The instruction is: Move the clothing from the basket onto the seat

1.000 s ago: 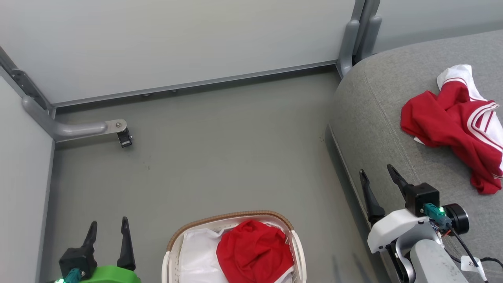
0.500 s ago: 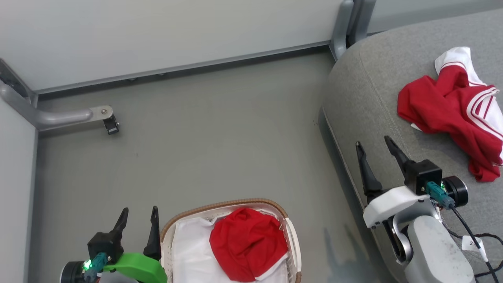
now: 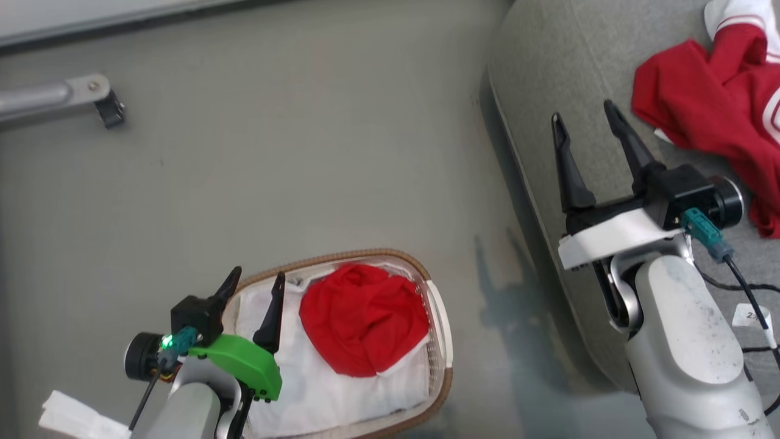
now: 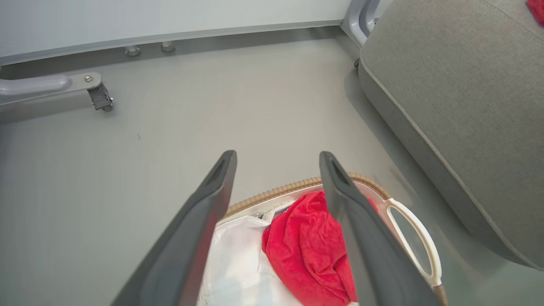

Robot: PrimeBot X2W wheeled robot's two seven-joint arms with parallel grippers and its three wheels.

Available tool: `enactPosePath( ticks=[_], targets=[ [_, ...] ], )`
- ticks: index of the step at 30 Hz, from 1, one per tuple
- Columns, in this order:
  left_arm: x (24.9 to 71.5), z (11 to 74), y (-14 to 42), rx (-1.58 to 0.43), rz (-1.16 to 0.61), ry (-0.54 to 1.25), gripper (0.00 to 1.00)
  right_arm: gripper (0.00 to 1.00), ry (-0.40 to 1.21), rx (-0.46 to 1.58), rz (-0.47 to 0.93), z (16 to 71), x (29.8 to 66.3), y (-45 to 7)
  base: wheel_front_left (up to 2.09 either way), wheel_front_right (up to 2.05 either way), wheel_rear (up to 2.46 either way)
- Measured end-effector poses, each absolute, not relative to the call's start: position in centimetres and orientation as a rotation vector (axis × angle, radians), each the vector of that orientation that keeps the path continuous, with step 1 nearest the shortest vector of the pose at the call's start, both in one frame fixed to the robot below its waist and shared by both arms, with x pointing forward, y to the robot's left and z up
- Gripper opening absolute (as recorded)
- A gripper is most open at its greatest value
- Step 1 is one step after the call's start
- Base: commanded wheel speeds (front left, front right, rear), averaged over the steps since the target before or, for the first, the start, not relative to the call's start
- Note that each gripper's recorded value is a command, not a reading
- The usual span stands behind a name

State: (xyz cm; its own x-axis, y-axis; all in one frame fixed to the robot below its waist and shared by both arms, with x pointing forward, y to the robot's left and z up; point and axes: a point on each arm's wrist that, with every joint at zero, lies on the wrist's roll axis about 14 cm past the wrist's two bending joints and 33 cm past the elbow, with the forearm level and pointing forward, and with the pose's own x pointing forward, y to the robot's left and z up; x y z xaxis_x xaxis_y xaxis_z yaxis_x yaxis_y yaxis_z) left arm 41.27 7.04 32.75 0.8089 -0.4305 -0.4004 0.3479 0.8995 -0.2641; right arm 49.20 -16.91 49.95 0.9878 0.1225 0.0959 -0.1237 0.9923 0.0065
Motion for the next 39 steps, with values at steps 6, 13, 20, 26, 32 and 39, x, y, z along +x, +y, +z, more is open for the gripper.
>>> enactPosePath(
  ticks=[6,13,20,26,32,39],
  targets=[
    [40.6,28.1,4.5,-0.200,-0.513,0.611,1.00,1.00,-0.082,0.006,0.136,48.1,51.4,-16.7,0.00,0.00,0.00],
    [39.2,23.4,1.6,-0.189,-0.652,0.746,1.00,1.00,-0.037,-0.007,0.145,44.7,53.5,-16.7,0.00,0.00,0.00],
    [37.2,19.8,-0.9,-0.196,-0.767,0.849,1.00,1.00,0.024,-0.009,0.144,40.7,54.7,-16.9,0.00,0.00,0.00],
    [36.3,17.6,-2.3,-0.186,-0.833,0.899,1.00,1.00,0.066,-0.010,0.141,38.0,55.1,-17.1,0.00,0.00,0.00],
    [36.2,15.6,-2.6,-0.213,-0.812,0.948,1.00,1.00,0.098,-0.016,0.120,35.9,55.2,-17.9,0.00,0.00,0.00],
    [36.6,13.8,-2.9,-0.184,-0.834,0.961,1.00,1.00,0.114,-0.024,0.107,34.5,55.5,-18.5,0.00,0.00,0.00]
  ],
)
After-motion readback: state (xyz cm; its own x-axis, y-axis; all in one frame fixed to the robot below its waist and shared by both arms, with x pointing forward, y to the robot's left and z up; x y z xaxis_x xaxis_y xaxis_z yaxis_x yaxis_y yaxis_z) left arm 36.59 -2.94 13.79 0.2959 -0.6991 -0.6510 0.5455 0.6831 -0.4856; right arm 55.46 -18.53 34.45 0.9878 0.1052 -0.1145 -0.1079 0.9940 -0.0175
